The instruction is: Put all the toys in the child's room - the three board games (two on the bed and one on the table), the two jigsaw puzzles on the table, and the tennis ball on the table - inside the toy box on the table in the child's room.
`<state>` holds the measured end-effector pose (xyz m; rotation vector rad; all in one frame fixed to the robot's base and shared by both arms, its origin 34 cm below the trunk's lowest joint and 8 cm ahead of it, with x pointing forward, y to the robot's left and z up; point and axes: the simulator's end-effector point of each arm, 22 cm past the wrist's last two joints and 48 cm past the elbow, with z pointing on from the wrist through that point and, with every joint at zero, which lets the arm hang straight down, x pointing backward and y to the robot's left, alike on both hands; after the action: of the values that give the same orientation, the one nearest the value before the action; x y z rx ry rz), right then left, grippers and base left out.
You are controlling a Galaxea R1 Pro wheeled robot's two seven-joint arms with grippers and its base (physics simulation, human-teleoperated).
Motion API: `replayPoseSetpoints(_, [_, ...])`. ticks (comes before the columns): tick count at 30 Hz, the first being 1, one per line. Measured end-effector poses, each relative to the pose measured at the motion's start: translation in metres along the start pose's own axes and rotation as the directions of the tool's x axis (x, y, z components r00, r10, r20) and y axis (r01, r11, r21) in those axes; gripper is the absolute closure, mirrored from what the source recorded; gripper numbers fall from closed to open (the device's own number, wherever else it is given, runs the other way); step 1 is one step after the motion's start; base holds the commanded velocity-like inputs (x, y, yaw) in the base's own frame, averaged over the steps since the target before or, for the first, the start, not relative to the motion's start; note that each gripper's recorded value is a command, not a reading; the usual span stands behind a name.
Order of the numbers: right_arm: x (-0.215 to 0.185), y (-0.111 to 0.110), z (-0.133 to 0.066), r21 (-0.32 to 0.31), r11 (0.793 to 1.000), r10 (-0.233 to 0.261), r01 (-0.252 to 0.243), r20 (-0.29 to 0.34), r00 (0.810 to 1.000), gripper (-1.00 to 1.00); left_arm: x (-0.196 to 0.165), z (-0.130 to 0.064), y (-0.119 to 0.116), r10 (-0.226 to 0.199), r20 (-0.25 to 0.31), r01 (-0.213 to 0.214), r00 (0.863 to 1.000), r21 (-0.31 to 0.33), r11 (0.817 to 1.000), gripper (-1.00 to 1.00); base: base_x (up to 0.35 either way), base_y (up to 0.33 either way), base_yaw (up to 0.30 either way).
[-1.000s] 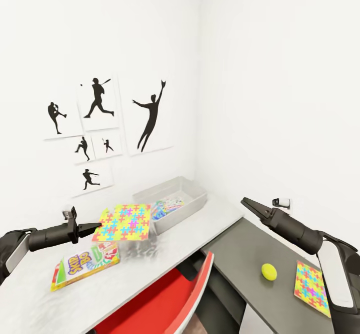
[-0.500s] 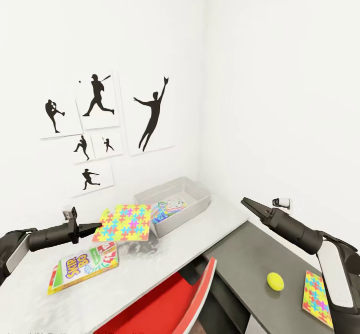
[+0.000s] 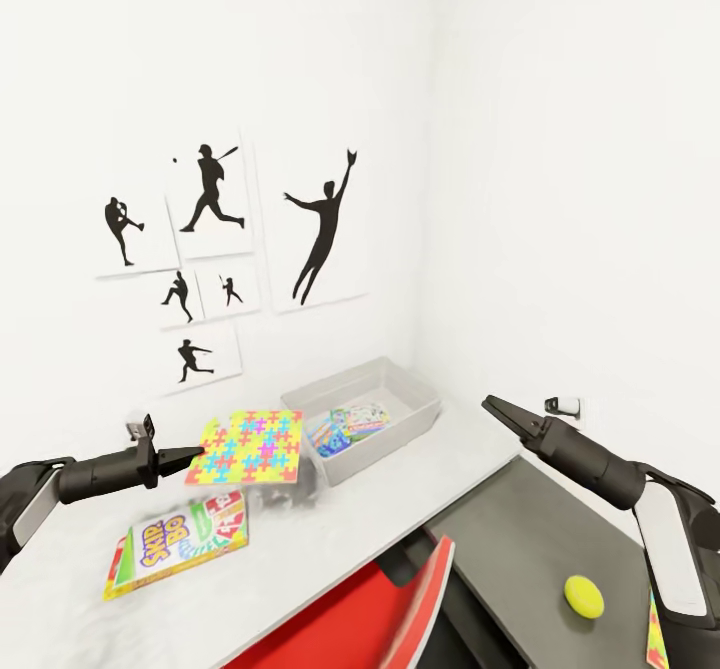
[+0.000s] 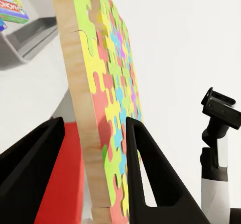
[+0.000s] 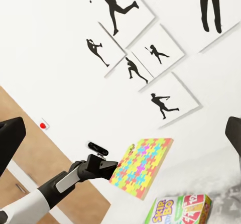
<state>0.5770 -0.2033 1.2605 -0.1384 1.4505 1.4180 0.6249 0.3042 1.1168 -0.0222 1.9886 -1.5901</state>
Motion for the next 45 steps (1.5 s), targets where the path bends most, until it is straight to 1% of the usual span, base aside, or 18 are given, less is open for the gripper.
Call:
replayPoseSetpoints(28, [0.0005, -0.0004, 0.0001, 0.0, 1.0, 0.003, -0.003, 0.0, 1.0, -1.0, -0.0001, -0.0001, -0.0002, 0.0, 0.001, 0.0, 1.0, 0.0, 1.0, 1.0, 0.104, -0.029, 0.0])
replayPoseSetpoints(45, [0.0004, -0.0009, 0.0001, 0.002, 1.0, 0.002, -0.002, 0.0, 1.0, -1.0, 0.0002, 0.0002, 0.0002, 0.0, -0.001, 0.0, 1.0, 0.0, 1.0, 1.0, 0.014, 0.0, 0.0])
